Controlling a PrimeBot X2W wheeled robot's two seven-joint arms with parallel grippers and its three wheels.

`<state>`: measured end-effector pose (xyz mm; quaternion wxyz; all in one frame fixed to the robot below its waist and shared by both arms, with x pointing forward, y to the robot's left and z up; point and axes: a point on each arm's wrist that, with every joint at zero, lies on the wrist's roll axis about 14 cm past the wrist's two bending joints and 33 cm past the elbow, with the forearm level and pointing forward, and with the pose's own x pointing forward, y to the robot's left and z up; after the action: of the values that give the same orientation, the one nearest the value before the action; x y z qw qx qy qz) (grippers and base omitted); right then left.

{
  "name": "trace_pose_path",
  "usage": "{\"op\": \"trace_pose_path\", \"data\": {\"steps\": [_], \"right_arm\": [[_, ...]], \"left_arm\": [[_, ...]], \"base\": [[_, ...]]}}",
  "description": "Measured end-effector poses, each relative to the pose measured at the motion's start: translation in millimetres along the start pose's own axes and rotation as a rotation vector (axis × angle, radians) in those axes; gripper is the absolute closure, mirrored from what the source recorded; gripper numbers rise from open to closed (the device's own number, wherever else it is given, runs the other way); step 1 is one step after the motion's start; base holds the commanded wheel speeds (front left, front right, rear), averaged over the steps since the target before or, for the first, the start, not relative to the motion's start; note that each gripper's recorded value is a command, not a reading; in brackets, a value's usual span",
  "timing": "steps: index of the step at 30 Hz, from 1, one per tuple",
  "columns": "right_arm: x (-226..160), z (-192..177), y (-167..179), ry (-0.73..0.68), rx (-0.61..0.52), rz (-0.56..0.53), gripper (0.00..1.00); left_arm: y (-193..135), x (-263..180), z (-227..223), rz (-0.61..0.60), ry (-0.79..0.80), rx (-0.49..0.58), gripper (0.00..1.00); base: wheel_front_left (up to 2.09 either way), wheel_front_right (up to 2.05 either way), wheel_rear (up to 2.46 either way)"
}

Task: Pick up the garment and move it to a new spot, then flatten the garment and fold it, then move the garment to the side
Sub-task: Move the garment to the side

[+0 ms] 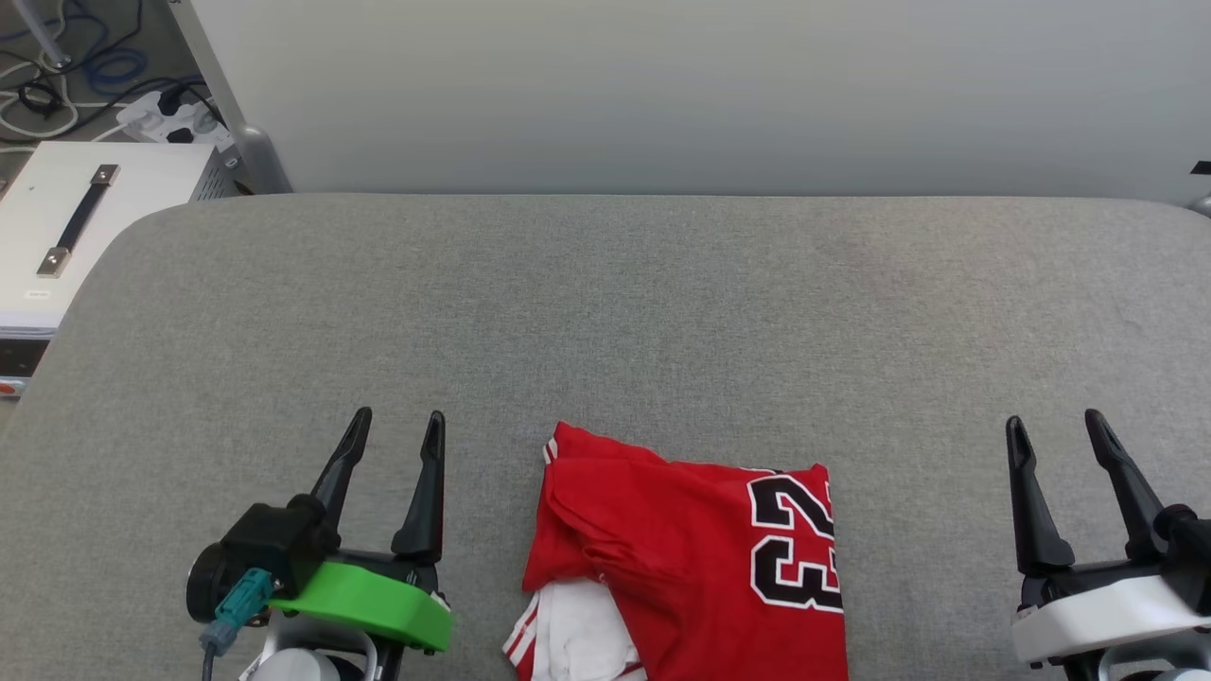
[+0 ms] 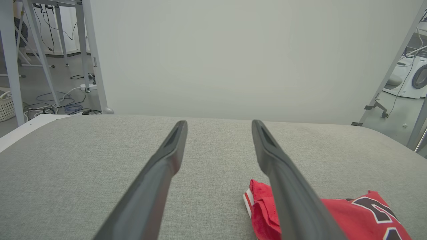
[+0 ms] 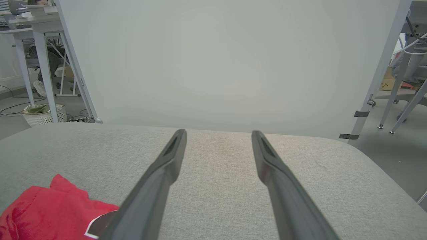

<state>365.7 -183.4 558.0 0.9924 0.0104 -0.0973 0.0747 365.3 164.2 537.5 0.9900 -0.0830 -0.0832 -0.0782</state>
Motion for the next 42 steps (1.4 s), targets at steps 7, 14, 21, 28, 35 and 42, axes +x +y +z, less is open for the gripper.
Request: {"op": "trace_pose_path", "data": {"steps": [7,14,21,28,35,42], "right_arm": [[-4.4,-11.0,1.2,0.021,0.018,-0.009,0.00],[-2.9,-20.3,4.6,0.069,0.048,0.000,0.00],[-10.7,-70.8,36.8,0.444,0.138,0.130,0.00],[-22.0,-100.7,70.9,0.779,0.245,0.266,0.00],[-25.6,-134.9,89.0,1.027,0.291,0.307,0.00],[-19.9,-157.0,109.7,1.126,0.302,0.354,0.00]], "left_arm": [[-6.2,-0.5,-0.5,-0.019,0.002,0.007,0.00],[-5.6,-1.3,-2.0,-0.017,0.007,0.007,0.00],[-1.6,-2.2,-10.3,-0.005,0.033,0.006,0.00],[-2.5,0.1,-20.7,-0.008,0.063,-0.005,0.00],[8.0,3.2,-21.0,0.020,0.065,0.005,0.00],[21.0,5.6,-25.6,0.053,0.081,0.014,0.00]], "base": [[0.00,0.00,0.00],[0.00,0.00,0.00],[0.00,0.00,0.00],[0.00,0.00,0.00],[0.00,0.00,0.00],[0.00,0.00,0.00]]}}
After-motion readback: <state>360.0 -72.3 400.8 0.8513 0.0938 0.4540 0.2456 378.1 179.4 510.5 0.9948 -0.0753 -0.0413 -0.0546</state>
